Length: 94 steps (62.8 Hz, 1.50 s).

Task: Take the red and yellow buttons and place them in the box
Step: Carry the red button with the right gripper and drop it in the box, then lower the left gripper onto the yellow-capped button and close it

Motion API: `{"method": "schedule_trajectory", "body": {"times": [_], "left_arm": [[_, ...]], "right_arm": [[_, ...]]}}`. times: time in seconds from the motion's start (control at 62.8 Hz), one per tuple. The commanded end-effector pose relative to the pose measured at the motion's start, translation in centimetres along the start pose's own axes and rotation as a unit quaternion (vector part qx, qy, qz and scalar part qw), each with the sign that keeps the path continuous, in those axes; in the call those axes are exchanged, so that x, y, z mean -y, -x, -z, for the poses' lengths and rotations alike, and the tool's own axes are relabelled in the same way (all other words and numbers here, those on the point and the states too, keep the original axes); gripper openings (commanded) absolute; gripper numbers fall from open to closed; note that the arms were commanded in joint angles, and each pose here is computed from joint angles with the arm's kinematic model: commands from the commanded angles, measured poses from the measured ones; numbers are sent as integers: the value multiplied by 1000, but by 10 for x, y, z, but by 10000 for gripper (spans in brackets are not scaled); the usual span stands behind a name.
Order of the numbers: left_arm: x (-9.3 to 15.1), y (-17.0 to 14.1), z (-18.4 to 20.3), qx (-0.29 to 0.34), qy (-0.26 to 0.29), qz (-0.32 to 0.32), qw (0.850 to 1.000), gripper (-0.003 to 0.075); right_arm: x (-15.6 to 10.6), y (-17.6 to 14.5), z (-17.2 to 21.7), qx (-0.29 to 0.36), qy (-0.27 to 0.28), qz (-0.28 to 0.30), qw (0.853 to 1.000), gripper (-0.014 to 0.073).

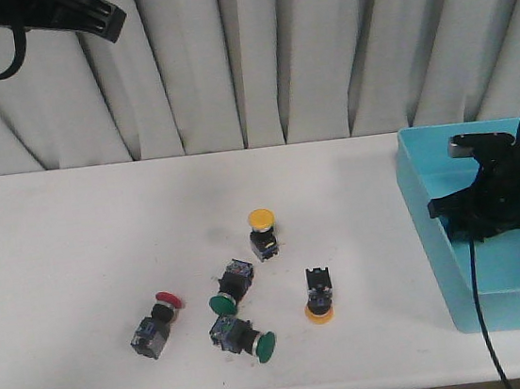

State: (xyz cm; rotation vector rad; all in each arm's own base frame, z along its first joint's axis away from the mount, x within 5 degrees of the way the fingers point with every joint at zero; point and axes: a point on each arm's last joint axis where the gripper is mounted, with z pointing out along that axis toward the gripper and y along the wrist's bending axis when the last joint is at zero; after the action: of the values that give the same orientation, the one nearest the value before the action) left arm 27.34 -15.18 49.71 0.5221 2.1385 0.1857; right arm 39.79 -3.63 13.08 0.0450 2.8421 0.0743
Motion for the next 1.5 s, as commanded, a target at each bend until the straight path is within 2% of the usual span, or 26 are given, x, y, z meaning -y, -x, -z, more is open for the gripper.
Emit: {"method": "schedule_trajectory", "body": {"times": [0.0,0.191,0.303,0.414,0.541,0.685,0.876,0.955,1.019,1.131,1.258,1.354,1.481], "left_arm": [[-11,4,23,36,10,15,999,-7],[-11,4,23,36,10,15,999,-6],[-11,4,23,36,10,20,999,-3],[-11,5,23,45,7,28,999,9],[-5,11,23,73,-23,35,996,56],[4,15,10,79,-43,35,995,183],[26,15,-34,33,-48,19,998,464],[37,14,-56,11,-50,9,999,559],[45,12,-73,-6,-52,8,999,599],[66,7,-104,-33,-81,30,996,614],[89,-1,-137,-64,-113,33,991,606],[102,-11,-162,-93,-115,25,989,601],[119,-23,-191,-120,-125,21,985,592]], "right_arm": [[2,11,20,33,-7,20,999,480],[2,10,22,30,-6,21,999,503],[0,12,39,42,-6,23,999,503],[-4,15,77,80,1,17,997,502],[-12,14,131,140,11,26,990,502],[-22,3,197,216,25,43,975,502],[-54,-29,276,305,37,108,946,502],[-70,-46,297,328,52,135,933,502],[-81,-60,309,345,63,153,924,502],[-91,-85,324,369,72,179,909,502],[-90,-106,326,385,46,205,899,502],[-84,-116,325,414,25,198,888,502],[-81,-126,324,444,25,176,878,502]]}}
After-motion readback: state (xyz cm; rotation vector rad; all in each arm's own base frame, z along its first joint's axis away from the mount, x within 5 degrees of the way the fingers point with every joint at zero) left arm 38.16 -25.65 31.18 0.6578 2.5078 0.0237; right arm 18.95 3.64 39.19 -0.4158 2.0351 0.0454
